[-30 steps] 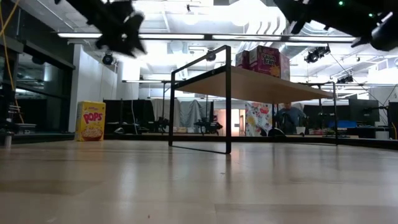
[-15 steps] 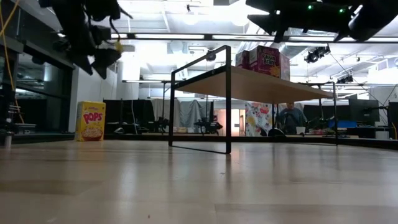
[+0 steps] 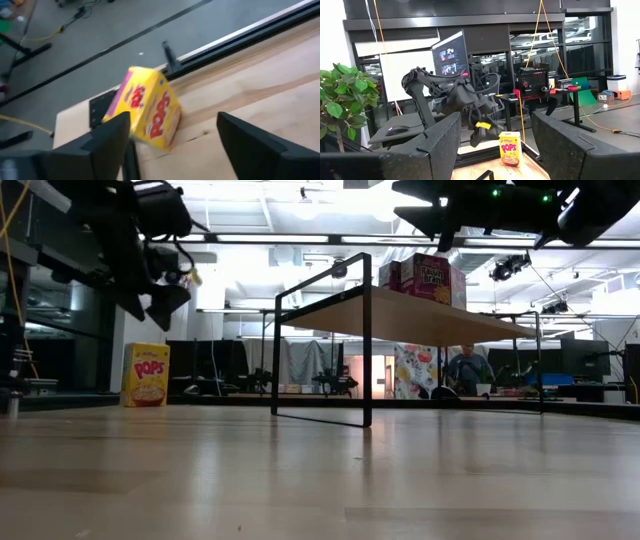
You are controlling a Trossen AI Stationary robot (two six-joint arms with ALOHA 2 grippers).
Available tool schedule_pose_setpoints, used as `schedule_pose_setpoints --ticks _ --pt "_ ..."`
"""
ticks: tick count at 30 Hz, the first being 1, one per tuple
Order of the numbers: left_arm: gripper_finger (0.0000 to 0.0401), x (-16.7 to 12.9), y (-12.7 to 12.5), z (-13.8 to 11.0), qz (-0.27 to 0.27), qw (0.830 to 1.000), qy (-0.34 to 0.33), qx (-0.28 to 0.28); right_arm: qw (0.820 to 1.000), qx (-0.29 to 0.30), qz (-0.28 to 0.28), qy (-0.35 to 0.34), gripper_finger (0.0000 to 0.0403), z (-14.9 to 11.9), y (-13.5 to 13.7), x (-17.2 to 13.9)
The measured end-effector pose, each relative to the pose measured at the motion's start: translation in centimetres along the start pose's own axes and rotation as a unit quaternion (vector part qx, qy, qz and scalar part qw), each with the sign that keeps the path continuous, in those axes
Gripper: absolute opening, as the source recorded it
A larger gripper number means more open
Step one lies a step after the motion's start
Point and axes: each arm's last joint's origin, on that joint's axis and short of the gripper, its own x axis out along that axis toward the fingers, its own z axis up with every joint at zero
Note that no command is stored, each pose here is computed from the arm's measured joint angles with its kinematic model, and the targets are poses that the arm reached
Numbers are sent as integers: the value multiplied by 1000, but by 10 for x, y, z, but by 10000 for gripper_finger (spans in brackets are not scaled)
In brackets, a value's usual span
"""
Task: Stack cereal on shelf
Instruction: Put the top yellow cereal box on the shelf
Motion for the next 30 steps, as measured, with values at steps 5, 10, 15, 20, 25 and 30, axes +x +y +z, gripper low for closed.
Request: schedule_pose_setpoints --ticks 5,10,15,20,25,30 --pt "344 9 7 7 -4 1000 3 -17 1000 2 0 0 234 0 0 0" --pt "354 10 10 -1 -11 999 42 -9 1000 0 -1 7 234 -1 0 0" --pt "352 12 17 -4 43 998 48 -5 1000 0 -1 8 234 -2 0 0" --pt "351 23 24 -1 16 997 78 -16 1000 0 -1 8 234 -2 0 0" --pt "351 31 35 6 -10 997 72 -31 1000 0 -1 9 234 -2 0 0" --pt "351 31 31 7 -10 997 62 -41 1000 0 -1 11 234 -2 0 0"
